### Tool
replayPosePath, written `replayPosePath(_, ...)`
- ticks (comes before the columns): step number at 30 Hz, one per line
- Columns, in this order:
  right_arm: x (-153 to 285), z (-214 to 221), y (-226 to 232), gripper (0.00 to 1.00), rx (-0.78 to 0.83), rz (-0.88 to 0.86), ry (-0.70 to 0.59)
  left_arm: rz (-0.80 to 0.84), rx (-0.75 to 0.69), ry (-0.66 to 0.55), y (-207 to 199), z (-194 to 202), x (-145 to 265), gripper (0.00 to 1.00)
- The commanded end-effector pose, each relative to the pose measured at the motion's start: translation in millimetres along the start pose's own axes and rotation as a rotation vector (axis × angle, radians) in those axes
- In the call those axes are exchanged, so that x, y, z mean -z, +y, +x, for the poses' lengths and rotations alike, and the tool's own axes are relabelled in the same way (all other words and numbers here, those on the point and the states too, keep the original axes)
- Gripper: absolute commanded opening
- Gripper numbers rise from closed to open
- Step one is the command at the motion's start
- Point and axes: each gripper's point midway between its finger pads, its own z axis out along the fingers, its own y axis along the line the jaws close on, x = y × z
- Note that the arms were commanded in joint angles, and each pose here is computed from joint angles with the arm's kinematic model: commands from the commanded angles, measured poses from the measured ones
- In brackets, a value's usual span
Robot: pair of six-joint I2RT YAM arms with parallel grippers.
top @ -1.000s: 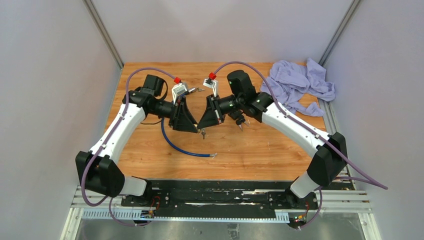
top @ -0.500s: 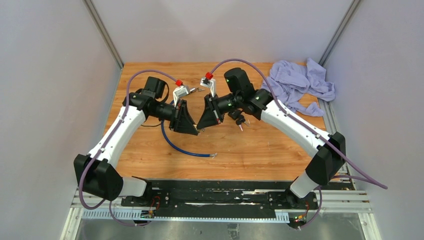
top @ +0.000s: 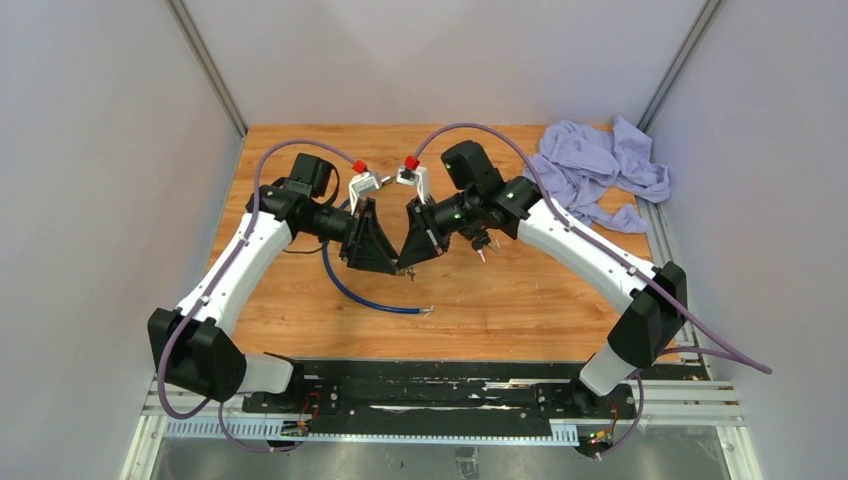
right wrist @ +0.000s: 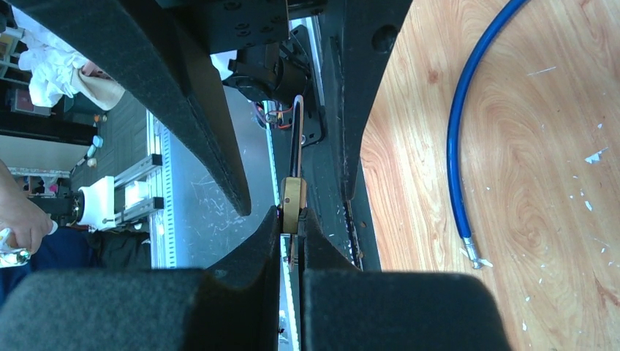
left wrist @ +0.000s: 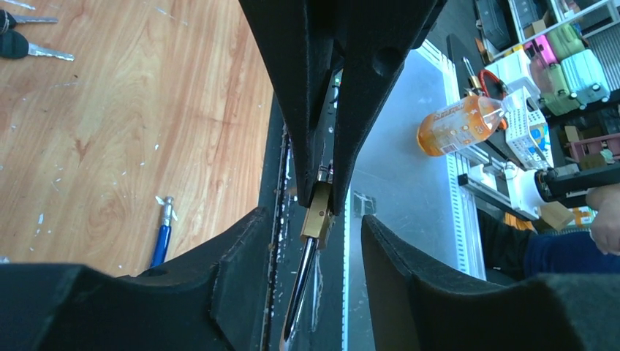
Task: Unlock with the key
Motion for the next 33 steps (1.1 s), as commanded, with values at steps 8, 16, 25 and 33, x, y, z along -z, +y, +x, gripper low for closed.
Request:
replayPosePath(8,-3,-6,10,0.01,0.060,-0.005,0.018,-0.004,-0.023,0.022,-6,6,-4,0.44)
replayPosePath(16,-3,-5,9,0.01,0.069,0.010,0.023,0.002,-0.020,0.027,-7,8,-5,0.24)
replayPosePath(25,-1,-3,8,0.01,0.082,0.022,0.025,-0.004,-0.006,0.028,-9,8,-4,0.34)
replayPosePath(33,-1,-3,10,0.01,0.090,0.027,0.027,0.002,-0.002,0.026,-12,10,-4,0.28)
